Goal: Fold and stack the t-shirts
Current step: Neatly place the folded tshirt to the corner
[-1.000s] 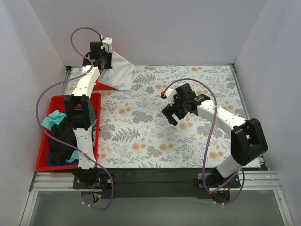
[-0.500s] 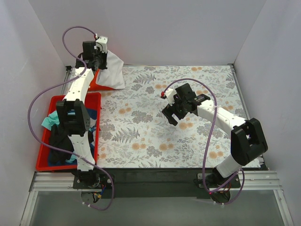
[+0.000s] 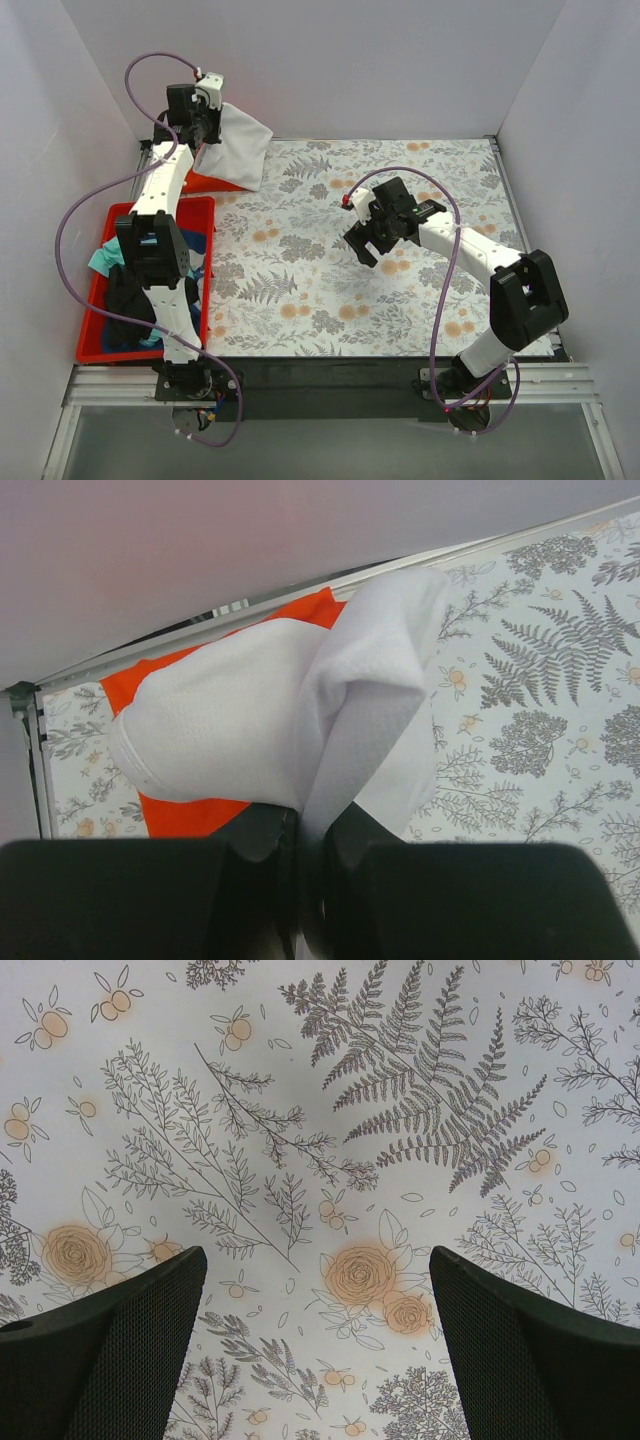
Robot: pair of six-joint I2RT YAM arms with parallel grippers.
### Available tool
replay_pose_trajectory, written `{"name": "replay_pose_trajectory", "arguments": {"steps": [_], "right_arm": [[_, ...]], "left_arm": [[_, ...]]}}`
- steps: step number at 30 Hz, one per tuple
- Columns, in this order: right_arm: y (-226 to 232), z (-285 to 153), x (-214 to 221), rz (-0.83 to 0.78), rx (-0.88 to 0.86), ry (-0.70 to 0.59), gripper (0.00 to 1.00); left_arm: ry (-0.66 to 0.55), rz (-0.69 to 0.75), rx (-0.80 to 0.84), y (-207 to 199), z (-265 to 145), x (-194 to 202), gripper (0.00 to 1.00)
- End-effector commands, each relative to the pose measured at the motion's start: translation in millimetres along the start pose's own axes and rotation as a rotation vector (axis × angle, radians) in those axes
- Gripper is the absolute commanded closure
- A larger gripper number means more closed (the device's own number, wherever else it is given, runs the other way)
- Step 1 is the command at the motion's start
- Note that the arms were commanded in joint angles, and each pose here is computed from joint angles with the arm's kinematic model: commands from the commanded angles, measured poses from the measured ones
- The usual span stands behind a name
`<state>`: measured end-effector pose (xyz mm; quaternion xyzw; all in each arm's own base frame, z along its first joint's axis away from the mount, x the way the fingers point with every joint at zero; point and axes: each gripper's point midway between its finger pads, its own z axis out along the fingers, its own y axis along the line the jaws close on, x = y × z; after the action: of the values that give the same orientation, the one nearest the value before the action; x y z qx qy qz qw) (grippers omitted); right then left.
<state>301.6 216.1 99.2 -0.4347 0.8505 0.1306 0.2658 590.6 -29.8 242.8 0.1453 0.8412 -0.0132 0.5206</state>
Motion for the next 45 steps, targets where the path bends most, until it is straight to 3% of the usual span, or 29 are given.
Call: {"name": "replay_pose_trajectory", "arguments": {"steps": [1, 2, 19, 35, 40, 45], "right_arm": [[-2, -2, -5, 0.005, -0.001, -0.009, 0.02], [-2, -1, -5, 0.005, -0.004, -0.007, 0.02], [-1, 9, -2, 0.023, -0.025, 0.042, 0.02], [-2, 17, 8, 0.030, -0.031, 0.090, 0.02], [-3, 14, 8, 0.027, -0.023, 0.088, 0.02], [-10, 3, 5, 0.038, 0.002, 0.070, 0.02]], "left_arm": [[-0.052, 0.024, -0.017, 14, -4, -18, 1.00], [-0.054, 0.015, -0.043, 31, -5, -16, 1.00], [-0.025, 0.008, -0.147, 100, 29, 29, 1.00], [-0.041, 0.060, -0.167, 121, 63, 54, 1.00], [-0.048, 0.082, -0.221, 136, 73, 55, 0.80], [-0.059, 0.047, -0.306, 151, 60, 37, 0.42]]}}
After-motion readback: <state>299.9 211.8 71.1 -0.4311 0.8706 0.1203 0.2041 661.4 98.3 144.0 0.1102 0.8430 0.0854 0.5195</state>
